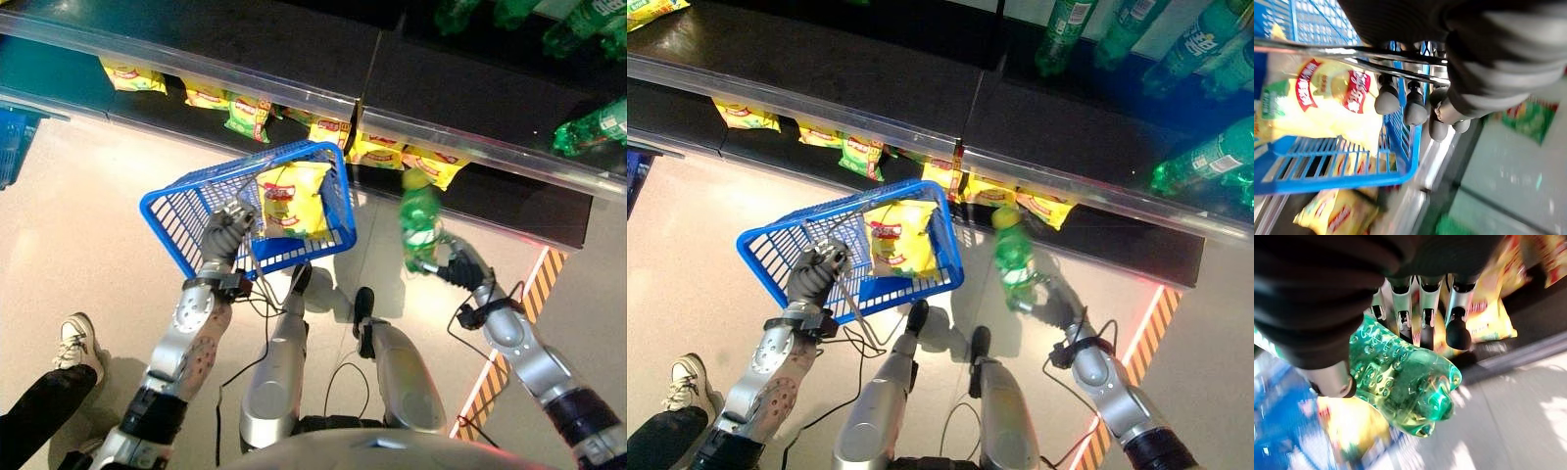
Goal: Pick up the snacks into the basket
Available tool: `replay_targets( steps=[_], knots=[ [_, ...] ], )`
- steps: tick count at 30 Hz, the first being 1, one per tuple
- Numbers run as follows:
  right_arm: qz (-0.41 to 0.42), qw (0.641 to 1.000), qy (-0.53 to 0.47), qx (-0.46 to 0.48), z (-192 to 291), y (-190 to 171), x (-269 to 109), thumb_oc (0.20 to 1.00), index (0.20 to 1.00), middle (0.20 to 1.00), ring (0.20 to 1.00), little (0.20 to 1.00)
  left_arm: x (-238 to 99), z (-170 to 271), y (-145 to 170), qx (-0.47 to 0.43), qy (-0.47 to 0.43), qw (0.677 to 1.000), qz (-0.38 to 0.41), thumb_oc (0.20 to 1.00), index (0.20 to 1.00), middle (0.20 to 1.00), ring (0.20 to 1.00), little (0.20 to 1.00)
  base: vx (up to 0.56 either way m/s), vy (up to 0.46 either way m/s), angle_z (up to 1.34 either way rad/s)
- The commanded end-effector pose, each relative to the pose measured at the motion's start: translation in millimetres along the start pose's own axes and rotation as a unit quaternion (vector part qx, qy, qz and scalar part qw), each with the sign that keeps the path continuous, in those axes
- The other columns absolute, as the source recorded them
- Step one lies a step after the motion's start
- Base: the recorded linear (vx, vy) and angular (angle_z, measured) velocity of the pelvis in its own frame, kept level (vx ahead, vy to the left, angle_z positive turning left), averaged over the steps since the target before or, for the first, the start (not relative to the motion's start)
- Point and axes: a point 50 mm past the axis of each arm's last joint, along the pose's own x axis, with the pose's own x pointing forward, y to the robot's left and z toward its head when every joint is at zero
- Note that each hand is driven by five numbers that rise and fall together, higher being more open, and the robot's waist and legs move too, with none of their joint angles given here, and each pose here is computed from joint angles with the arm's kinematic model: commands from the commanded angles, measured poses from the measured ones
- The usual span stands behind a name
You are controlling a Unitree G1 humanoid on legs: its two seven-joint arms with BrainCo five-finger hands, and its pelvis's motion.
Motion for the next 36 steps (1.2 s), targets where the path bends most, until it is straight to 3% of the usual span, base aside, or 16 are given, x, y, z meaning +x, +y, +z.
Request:
replay_targets(
  steps=[1,5,14,24,30,31,32,36],
  knots=[
    [0.024,0.994,-0.101,-0.033,39.2,3.9,17.7,0.200,0.200,0.200,0.200,0.200,8.4,55.5,-25.6,0.008,-0.162,0.983,-0.081,0.200,0.200,0.200,0.200,0.200,-0.04,-0.034,0.05],
    [0.098,0.987,-0.109,-0.074,59.4,31.5,50.0,0.200,0.200,0.200,0.200,0.200,14.2,52.3,-54.2,-0.025,-0.151,0.977,-0.145,0.200,0.200,0.200,0.200,0.200,-0.03,-0.020,0.03],
    [0.079,0.990,-0.114,-0.038,115.1,36.2,98.0,0.200,0.200,0.200,0.200,0.200,14.1,40.3,-94.5,-0.077,-0.112,0.964,-0.229,0.200,0.200,0.200,0.200,0.200,-0.03,-0.027,0.08],
    [-0.110,0.986,-0.056,0.108,148.3,-60.5,145.0,0.200,0.200,0.200,0.200,0.200,3.2,25.3,-116.1,-0.088,-0.048,0.950,-0.297,0.200,0.200,0.200,0.200,0.200,-0.02,-0.009,0.12],
    [-0.136,0.980,-0.042,0.139,164.8,-81.2,154.5,0.200,0.200,0.200,0.200,0.200,-1.2,24.9,-121.6,-0.095,-0.031,0.942,-0.321,0.200,0.200,0.200,0.200,0.200,0.01,0.007,0.02],
    [-0.135,0.982,-0.022,0.133,163.0,-81.7,157.0,0.551,0.551,0.551,0.551,0.551,-1.9,25.5,-122.8,-0.100,-0.029,0.940,-0.325,0.200,0.200,0.200,0.200,0.200,0.00,0.000,0.00],
    [-0.136,0.982,-0.022,0.132,163.4,-82.4,157.1,1.000,1.000,1.000,1.000,1.000,-1.6,26.0,-122.9,-0.099,-0.029,0.940,-0.325,0.200,0.200,0.200,0.200,0.200,0.00,0.000,0.00],
    [-0.118,0.988,0.017,0.103,150.3,-71.6,157.6,1.000,1.000,1.000,1.000,1.000,-0.9,27.8,-123.5,-0.107,-0.032,0.939,-0.326,0.200,0.200,0.200,0.200,0.200,0.02,0.015,0.11]
  ],
)
